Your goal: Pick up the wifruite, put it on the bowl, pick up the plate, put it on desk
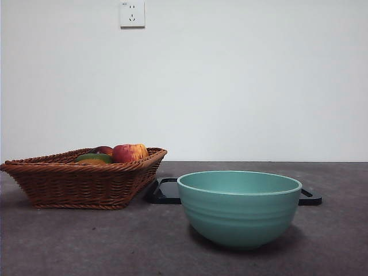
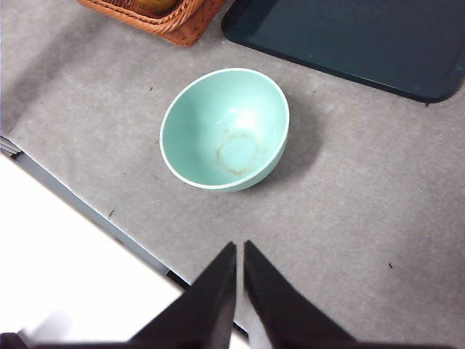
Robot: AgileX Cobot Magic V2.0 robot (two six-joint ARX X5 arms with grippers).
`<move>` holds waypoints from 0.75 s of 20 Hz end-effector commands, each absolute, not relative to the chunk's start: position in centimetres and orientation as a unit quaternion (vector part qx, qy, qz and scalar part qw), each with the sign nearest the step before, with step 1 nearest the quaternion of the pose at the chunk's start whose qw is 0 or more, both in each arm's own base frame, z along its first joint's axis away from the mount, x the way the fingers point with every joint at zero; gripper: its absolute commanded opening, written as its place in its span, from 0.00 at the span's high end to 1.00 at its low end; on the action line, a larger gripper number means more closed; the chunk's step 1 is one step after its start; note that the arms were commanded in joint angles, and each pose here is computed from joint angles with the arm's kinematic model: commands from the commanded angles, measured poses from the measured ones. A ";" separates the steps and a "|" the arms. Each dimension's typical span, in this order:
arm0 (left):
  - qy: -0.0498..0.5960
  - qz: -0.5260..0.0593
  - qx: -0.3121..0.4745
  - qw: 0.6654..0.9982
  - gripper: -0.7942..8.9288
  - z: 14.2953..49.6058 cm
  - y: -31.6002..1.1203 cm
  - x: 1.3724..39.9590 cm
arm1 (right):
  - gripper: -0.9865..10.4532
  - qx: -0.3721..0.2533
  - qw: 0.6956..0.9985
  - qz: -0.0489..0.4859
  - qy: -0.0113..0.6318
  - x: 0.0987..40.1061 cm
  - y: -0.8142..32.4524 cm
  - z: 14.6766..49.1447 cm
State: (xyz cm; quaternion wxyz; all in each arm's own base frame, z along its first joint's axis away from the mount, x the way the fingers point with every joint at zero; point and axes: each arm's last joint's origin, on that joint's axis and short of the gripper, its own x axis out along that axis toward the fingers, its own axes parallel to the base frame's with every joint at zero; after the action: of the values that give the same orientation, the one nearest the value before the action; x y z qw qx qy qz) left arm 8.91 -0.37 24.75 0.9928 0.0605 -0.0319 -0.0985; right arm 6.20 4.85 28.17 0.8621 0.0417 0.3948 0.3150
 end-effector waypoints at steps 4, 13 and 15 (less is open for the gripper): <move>0.002 -0.097 0.054 0.994 0.91 20.2 -0.3 9.3 | 0.91 0.046 0.864 0.318 0.388 6.2 4.9 28.7; 0.045 -0.098 0.039 0.993 0.91 15.8 -0.3 9.6 | 0.91 0.046 0.864 0.318 0.388 6.1 4.9 28.7; 0.065 -0.099 0.035 0.992 0.91 15.3 -0.3 9.6 | 0.91 0.046 0.864 0.318 0.388 6.1 4.9 28.7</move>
State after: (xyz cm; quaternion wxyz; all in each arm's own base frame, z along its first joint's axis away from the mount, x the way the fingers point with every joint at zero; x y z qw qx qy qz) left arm 9.46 -0.32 15.89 0.9923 0.0384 0.0601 -0.1010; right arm 6.20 4.85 28.17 0.8621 0.0417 0.3948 0.3150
